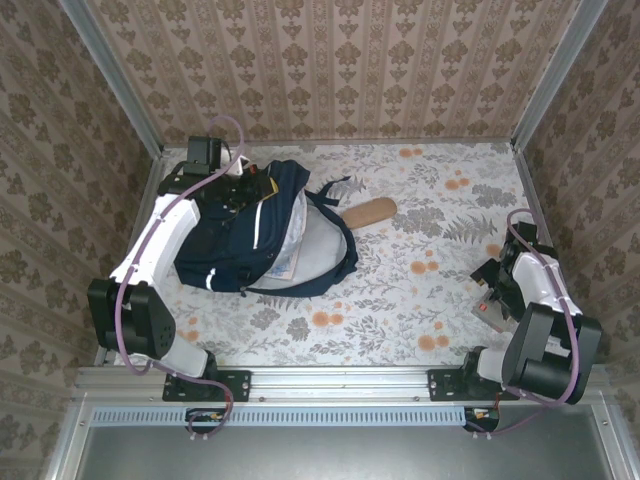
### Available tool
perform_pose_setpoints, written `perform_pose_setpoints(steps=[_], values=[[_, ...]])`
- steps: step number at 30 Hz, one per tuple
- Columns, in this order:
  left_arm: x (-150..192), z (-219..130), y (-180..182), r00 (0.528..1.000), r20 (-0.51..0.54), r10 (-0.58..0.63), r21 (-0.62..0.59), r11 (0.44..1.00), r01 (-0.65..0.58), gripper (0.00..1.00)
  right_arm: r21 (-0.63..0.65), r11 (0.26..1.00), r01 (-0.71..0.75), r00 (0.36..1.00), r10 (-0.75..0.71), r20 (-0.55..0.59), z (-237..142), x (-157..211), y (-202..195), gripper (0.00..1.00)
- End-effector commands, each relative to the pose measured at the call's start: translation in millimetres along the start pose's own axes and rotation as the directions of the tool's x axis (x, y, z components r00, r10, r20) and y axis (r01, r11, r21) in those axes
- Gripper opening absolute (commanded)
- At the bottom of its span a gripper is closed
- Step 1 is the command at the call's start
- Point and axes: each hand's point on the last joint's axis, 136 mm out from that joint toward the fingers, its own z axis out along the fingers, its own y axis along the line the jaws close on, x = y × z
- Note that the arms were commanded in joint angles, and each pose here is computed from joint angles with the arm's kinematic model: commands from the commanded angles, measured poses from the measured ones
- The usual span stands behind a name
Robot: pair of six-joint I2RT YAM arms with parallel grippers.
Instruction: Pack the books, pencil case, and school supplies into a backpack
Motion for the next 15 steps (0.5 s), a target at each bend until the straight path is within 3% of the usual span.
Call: perform_pose_setpoints(steps=[1,8,15], values=[[-16,-11,-44,0.993,0.052,0.101,0.136,0.985,-0.108,0.0,0.042,0.999,-0.034,0.998,0.032,0.06,-13,-9,-12,1.0],[-16,-11,-45,0.993,0.053,0.103,0.139,0.984,-0.109,0.0,0.054,0.997,-0.059,0.998,0.06,-0.011,3,-10,-16,1.0],[-16,-13,-44,0.993,0.057,0.105,0.132,0.985,-0.112,0.0,-0.083,0.996,-0.012,0.998,0.006,-0.063,14,-1,9,0.99]])
